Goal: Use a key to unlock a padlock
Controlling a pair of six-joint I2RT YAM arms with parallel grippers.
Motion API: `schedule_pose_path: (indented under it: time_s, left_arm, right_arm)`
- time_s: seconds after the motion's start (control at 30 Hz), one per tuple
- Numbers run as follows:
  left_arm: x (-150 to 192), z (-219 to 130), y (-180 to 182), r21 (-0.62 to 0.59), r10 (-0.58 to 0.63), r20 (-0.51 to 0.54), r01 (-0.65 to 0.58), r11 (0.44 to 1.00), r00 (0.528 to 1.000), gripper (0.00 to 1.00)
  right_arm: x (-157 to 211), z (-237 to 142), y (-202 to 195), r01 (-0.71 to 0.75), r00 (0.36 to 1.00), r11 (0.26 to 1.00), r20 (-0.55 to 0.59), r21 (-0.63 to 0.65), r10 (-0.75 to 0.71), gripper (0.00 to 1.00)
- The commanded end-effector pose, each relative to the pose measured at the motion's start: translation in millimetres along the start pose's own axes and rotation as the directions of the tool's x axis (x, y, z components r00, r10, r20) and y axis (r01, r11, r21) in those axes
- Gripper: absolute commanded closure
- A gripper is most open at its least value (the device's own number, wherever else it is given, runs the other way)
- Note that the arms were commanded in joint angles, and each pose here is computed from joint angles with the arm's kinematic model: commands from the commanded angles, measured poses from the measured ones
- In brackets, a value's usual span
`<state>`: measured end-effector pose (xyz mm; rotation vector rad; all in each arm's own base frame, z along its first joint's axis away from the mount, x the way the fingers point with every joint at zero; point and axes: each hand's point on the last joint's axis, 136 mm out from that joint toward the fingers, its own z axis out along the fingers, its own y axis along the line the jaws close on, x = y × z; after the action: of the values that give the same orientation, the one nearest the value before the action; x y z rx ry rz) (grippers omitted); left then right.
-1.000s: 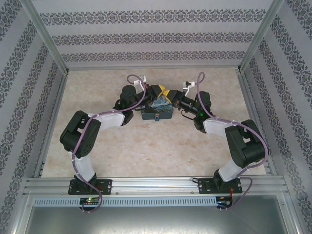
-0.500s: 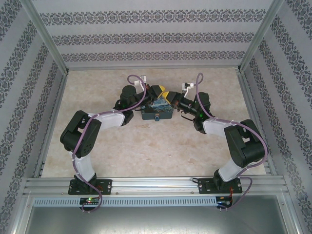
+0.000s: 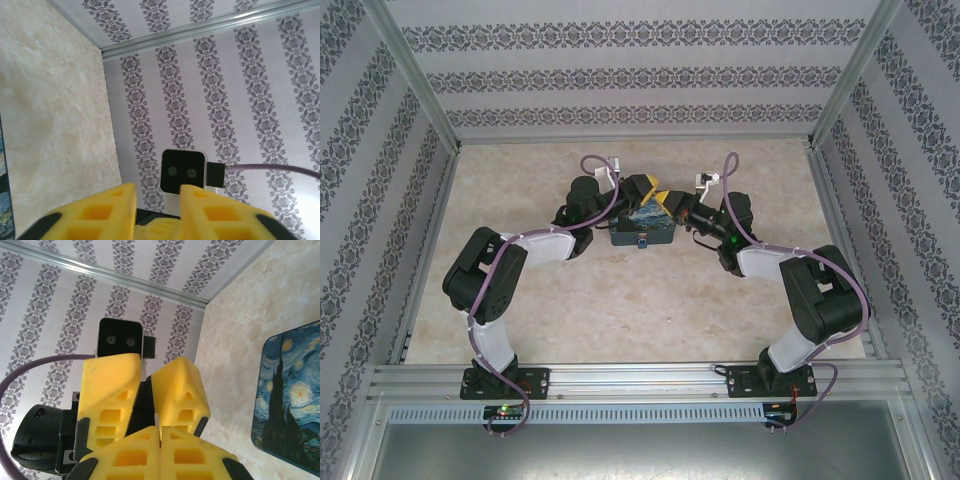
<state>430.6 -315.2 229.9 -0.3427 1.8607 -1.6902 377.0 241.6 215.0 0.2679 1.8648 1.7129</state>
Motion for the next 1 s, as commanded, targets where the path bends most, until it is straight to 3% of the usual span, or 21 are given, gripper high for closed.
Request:
schedule_pose_path:
  time_s: [0.0, 0.27, 0.97]
  left_arm:
    - [-8.1, -10.3, -8.4, -0.003, 0.034, 0.025, -0.034, 0.999, 0.999, 0.54]
    - [-2.0, -9.4, -4.3, -0.046, 0.048, -0.033, -0.049, 0.998, 0.998, 0.5]
    - [10.3, 2.5, -4.2, -0.012, 0.023, -0.075, -0.024, 1.0, 0.997, 0.57]
  right_arm:
    - [-1.2, -6.2, 4.7, 0.029, 1.0, 0.999, 0.003, -0.021, -0.029, 1.0]
    - [2.0, -10.0, 4.0, 0.028, 1.0, 0.999, -0.01, -0.016, -0.028, 1.0]
    - [7.9, -2.5, 6.6, 0.024, 0.999, 0.999, -0.033, -0.03, -0.025, 1.0]
